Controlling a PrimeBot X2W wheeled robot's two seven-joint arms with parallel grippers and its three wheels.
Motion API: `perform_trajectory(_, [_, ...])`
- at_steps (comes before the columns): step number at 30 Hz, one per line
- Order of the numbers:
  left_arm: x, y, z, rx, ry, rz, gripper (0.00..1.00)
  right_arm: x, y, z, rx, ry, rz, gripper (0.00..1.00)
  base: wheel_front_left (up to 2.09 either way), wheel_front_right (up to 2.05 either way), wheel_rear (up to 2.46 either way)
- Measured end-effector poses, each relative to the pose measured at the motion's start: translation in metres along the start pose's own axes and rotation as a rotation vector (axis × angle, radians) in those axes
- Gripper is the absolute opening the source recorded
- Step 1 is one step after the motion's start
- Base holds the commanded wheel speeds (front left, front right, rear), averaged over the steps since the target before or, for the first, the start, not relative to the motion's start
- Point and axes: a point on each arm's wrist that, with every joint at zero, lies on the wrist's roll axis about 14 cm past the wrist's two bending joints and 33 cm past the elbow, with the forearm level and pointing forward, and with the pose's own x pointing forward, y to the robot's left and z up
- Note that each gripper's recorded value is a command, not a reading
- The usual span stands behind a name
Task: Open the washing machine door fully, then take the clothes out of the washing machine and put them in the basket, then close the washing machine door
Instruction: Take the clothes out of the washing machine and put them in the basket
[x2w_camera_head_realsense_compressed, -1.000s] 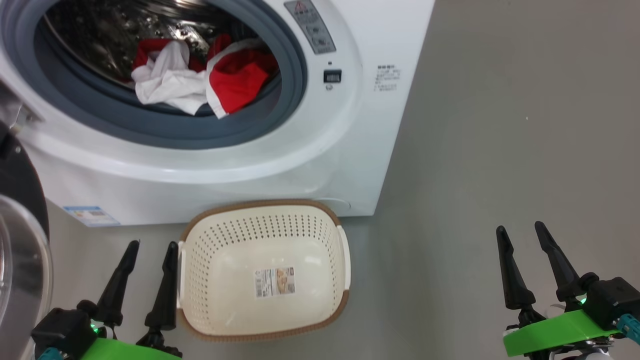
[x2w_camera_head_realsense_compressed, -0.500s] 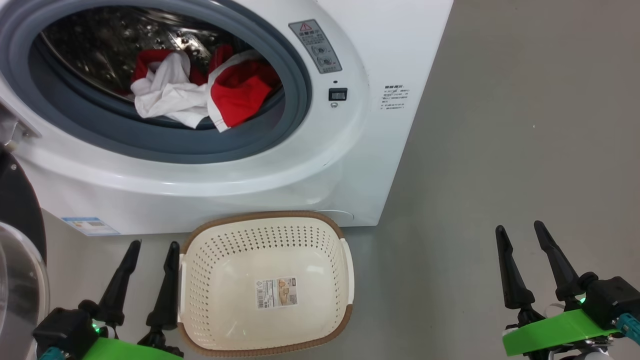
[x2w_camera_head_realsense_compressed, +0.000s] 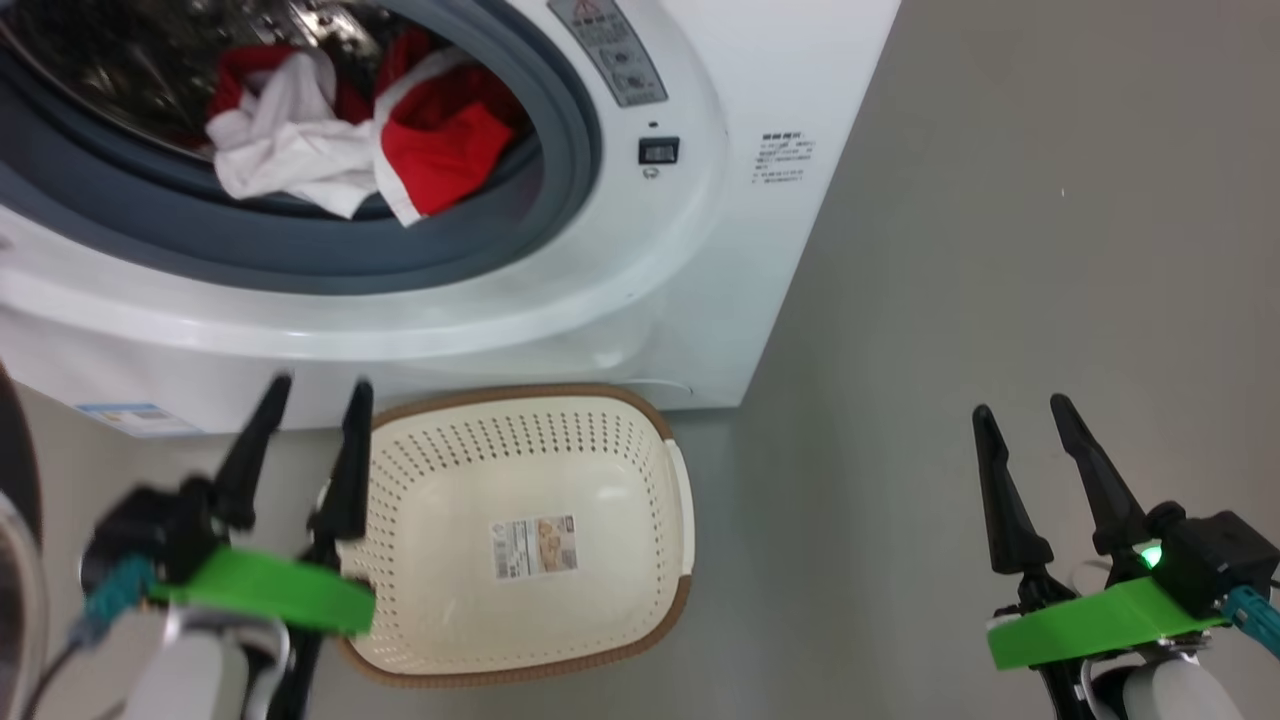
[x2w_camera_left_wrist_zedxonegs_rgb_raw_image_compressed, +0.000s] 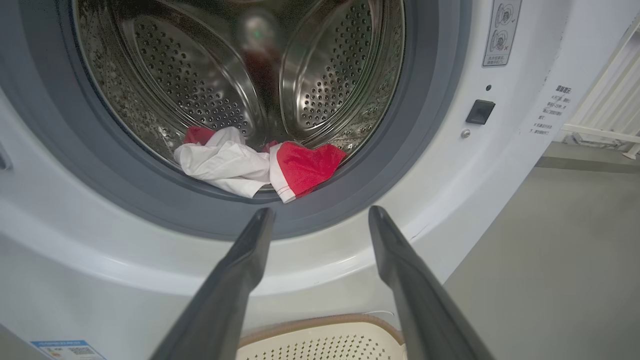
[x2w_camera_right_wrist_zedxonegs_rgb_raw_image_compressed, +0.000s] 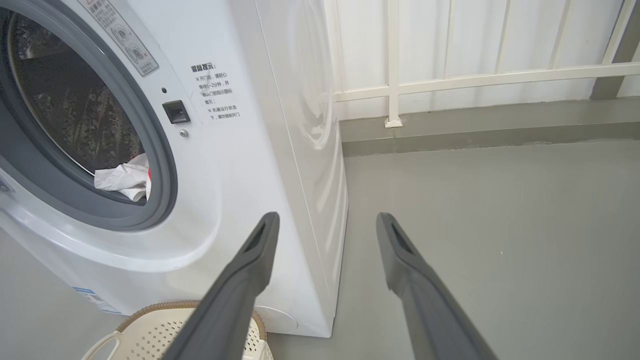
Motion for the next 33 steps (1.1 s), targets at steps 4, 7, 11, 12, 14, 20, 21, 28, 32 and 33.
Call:
perform_trajectory(4, [0.039, -0.003, 0.002, 0.013, -0.007, -0.023, 1.0, 0.008, -0.002, -0.006, 0.003, 0.011, -0.004, 1.0, 0.0, 0.0, 0.0])
perform_trajectory(7, [0.069, -0.004, 0.003, 0.024, -0.007, -0.037, 1.0, 0.016, -0.002, -0.009, 0.008, 0.016, -0.002, 1.0, 0.0, 0.0, 0.0])
perform_trajectory(11, [0.101, -0.002, -0.009, 0.049, 0.035, -0.047, 1.0, 0.021, -0.009, -0.013, 0.01, 0.024, -0.02, 1.0, 0.0, 0.0, 0.0])
perform_trajectory(12, [0.108, -0.001, -0.012, 0.053, 0.046, -0.049, 1.0, 0.022, -0.011, -0.015, 0.016, 0.027, -0.027, 1.0, 0.0, 0.0, 0.0])
perform_trajectory(14, [0.122, 0.0, -0.019, 0.066, 0.066, -0.054, 1.0, 0.023, -0.015, -0.016, 0.028, 0.029, -0.039, 1.0, 0.0, 0.0, 0.0])
perform_trajectory(20, [0.161, 0.006, -0.03, 0.089, 0.104, -0.053, 1.0, 0.024, -0.027, -0.024, 0.022, 0.051, -0.072, 1.0, 0.0, 0.0, 0.0])
perform_trajectory(21, [0.168, 0.008, -0.03, 0.094, 0.105, -0.052, 1.0, 0.026, -0.028, -0.024, 0.022, 0.049, -0.076, 1.0, 0.0, 0.0, 0.0])
perform_trajectory(28, [0.203, 0.001, -0.041, 0.107, 0.122, -0.074, 1.0, 0.031, -0.037, -0.031, 0.01, 0.064, -0.093, 1.0, 0.0, 0.0, 0.0])
perform_trajectory(32, [0.215, 0.008, -0.052, 0.129, 0.154, -0.066, 1.0, 0.03, -0.041, -0.037, 0.007, 0.083, -0.105, 1.0, 0.0, 0.0, 0.0])
perform_trajectory(33, [0.218, 0.01, -0.055, 0.132, 0.162, -0.061, 1.0, 0.03, -0.042, -0.038, 0.007, 0.086, -0.108, 1.0, 0.0, 0.0, 0.0])
